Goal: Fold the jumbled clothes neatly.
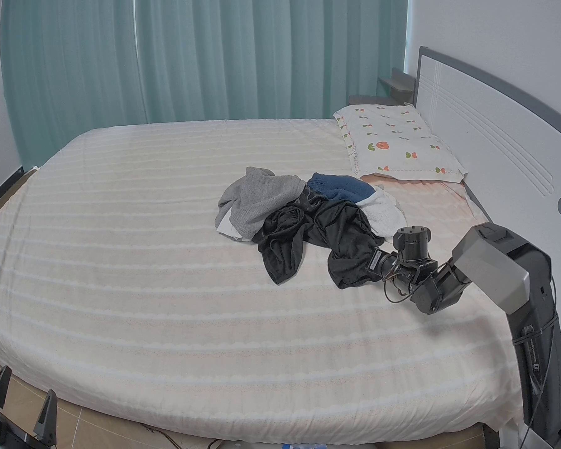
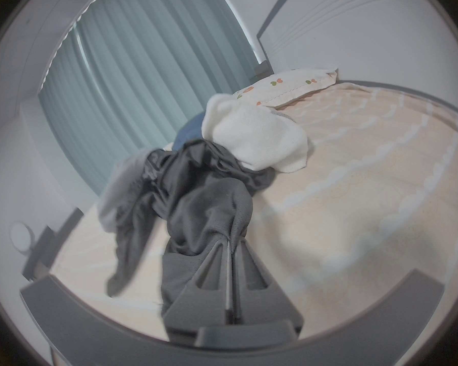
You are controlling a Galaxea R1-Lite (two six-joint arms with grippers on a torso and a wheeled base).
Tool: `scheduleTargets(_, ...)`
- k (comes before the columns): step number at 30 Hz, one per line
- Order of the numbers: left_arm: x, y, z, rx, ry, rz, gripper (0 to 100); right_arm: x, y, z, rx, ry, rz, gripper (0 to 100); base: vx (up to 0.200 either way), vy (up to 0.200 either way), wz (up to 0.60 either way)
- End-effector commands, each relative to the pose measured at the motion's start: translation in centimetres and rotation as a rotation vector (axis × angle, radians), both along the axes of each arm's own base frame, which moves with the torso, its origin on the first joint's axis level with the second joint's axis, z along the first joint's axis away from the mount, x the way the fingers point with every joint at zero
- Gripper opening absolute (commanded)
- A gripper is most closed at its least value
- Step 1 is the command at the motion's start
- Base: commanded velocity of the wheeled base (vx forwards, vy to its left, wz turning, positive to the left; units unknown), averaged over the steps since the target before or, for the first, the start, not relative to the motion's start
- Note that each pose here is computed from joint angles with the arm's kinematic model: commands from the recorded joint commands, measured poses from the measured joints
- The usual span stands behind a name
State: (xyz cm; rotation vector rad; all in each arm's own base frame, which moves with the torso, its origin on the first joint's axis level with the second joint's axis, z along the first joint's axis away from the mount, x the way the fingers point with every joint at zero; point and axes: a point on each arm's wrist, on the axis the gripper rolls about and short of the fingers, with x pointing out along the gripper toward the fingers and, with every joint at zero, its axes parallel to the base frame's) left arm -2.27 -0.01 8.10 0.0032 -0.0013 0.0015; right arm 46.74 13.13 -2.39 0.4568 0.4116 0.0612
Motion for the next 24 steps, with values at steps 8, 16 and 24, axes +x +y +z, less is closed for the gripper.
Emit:
scheduleTargets(8,0.0,0.0,-0.5,0.0,0.003,0.0,100,-7.4,-0.2,7.3,0.298,0.023,0.301,0,0.0,0.0,0.0)
scheduleTargets(16,0.0,0.0,-0.4,0.009,0.0,-0.003,100,-11.5,-0.7,10.8,0.352,-0.102,0.465,0,0.0,0.0,0.0)
scheduleTargets(24,0.0,0.0,-0.4,0.028,-0.005,-0.006,100,-13.7,-1.4,15.0,0.365,-0.235,0.508,0,0.0,0.0,0.0)
